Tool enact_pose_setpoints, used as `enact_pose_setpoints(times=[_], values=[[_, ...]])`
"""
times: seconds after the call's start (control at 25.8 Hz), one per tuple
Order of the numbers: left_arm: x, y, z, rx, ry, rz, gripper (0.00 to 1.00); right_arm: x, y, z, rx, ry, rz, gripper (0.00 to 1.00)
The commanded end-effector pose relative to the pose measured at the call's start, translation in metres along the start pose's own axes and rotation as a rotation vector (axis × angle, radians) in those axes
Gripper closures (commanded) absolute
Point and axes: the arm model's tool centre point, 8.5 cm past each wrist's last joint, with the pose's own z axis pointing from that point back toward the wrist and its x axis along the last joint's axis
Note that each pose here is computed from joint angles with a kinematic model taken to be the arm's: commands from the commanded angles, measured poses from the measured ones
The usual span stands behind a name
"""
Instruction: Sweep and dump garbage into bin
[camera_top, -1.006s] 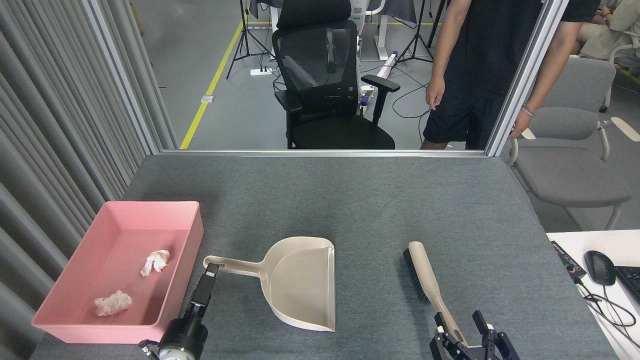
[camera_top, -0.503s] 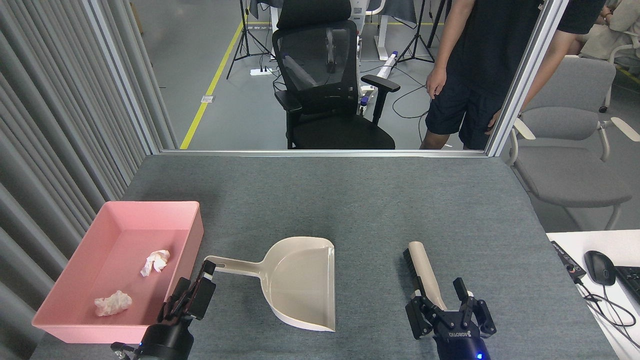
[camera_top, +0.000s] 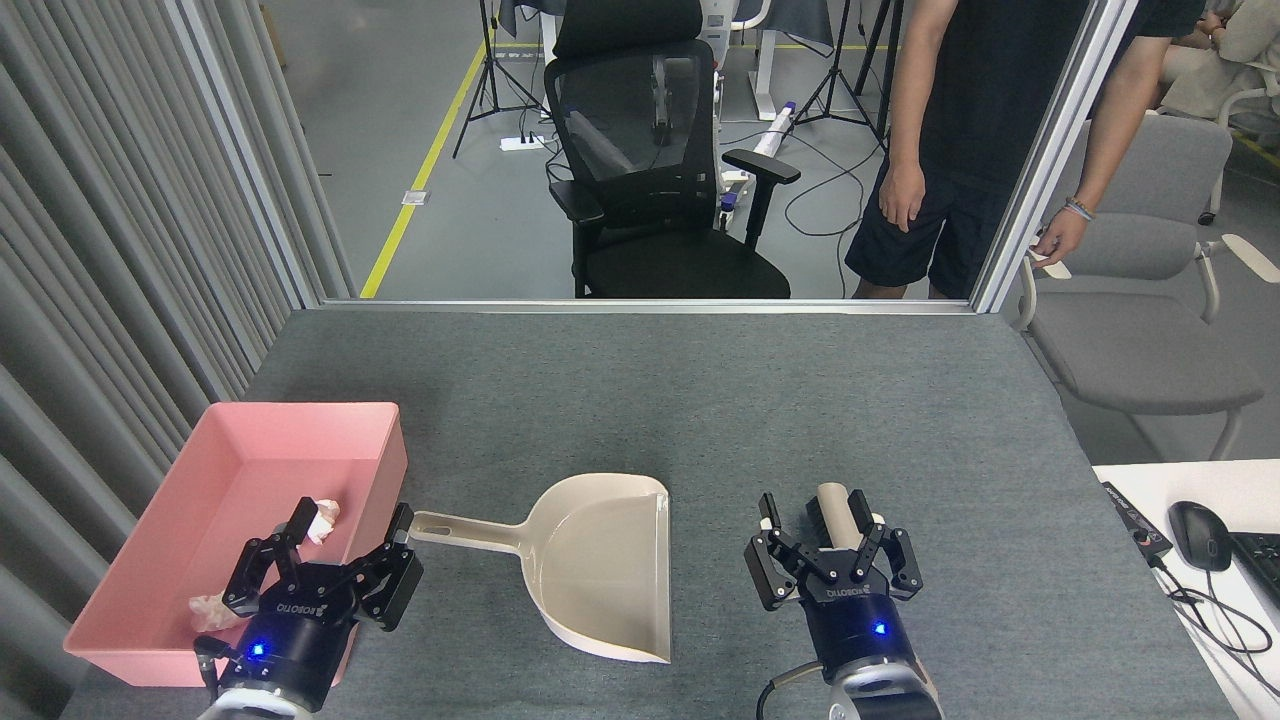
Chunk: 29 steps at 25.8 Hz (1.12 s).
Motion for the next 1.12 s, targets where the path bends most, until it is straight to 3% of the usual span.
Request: enact_pose_setpoints(times=[0.0,0.31,0.43,1.08], values=[[-0.002,0.003,0.000,0.012,-0.007,-0.019,0.01,0.001,0.001,0.000,-0.003,-0.003,0.023,0.04],[-0.017,-0.007,0.013,-0.034,0.059,-0.031,0.01,-0.002,0.005,0.009,0.002,0.011,0.009,0.03],[-0.019,-0.010,0.017,-0.042,0.083,-0.033,0.01,0.003,-0.002,0.009,-0.019,0.002,0.006,0.03],[-0.025,-0.009,0.012,-0.049,0.128,-0.080,0.01,0.000,-0.005,0.004,-0.015,0.017,0.020,0.03]])
